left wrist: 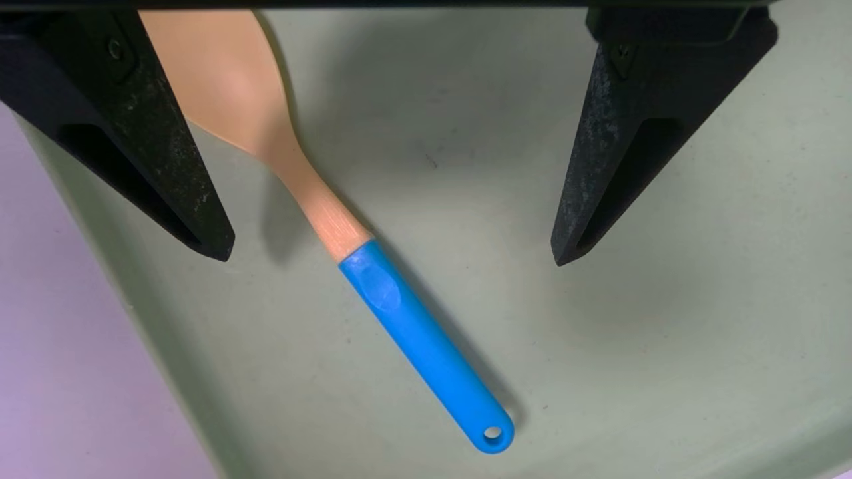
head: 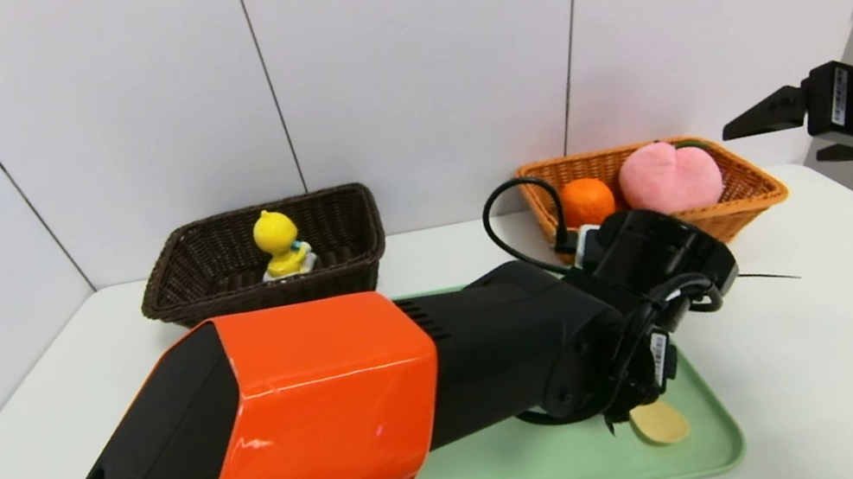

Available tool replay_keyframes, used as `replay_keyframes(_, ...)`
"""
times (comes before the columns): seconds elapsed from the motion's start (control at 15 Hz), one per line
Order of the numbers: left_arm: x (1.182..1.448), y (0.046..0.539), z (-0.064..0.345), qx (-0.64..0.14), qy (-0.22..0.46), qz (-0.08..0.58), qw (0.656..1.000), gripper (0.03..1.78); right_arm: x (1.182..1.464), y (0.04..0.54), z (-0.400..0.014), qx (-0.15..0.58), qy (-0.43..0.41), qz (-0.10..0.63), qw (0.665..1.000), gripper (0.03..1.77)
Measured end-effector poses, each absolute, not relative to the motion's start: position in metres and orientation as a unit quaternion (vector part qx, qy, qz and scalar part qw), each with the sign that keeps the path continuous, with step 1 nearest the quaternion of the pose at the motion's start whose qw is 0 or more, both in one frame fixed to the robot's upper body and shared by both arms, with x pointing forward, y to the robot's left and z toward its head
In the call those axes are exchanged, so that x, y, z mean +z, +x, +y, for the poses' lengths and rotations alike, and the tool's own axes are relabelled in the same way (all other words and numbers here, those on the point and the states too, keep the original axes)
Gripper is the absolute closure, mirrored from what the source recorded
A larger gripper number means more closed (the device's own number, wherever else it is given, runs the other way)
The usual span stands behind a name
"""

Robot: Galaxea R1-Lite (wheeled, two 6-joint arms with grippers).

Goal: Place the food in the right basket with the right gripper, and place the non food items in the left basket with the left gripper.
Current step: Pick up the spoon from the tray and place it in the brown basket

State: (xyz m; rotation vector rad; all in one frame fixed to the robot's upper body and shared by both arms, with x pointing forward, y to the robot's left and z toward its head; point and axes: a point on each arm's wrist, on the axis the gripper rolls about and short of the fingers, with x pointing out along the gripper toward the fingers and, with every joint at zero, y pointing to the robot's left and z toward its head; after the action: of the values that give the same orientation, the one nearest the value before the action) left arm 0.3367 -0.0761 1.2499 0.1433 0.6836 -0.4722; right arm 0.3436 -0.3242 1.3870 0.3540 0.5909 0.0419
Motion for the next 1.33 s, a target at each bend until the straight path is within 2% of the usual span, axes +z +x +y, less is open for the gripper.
replay_keyframes(1.0,1.232,0.347,-0.077,-0.21,0.087,0.331,0.916,0.12,1.386,0.343,-0.324,0.02,0.174,0.292,0.94,0.1)
replay_keyframes(1.07,1.232,0.347,-0.077,-0.21,0.087,0.332,0.916,0.2,1.386,0.343,-0.324,0.021,0.174,0.291,0.941,0.1)
replay_keyframes(1.33,1.232,0.347,-0.077,-0.21,0.089,0.332,0.915,0.78,1.386,0.343,-0.324,0.02,0.174,0.291,0.941,0.1)
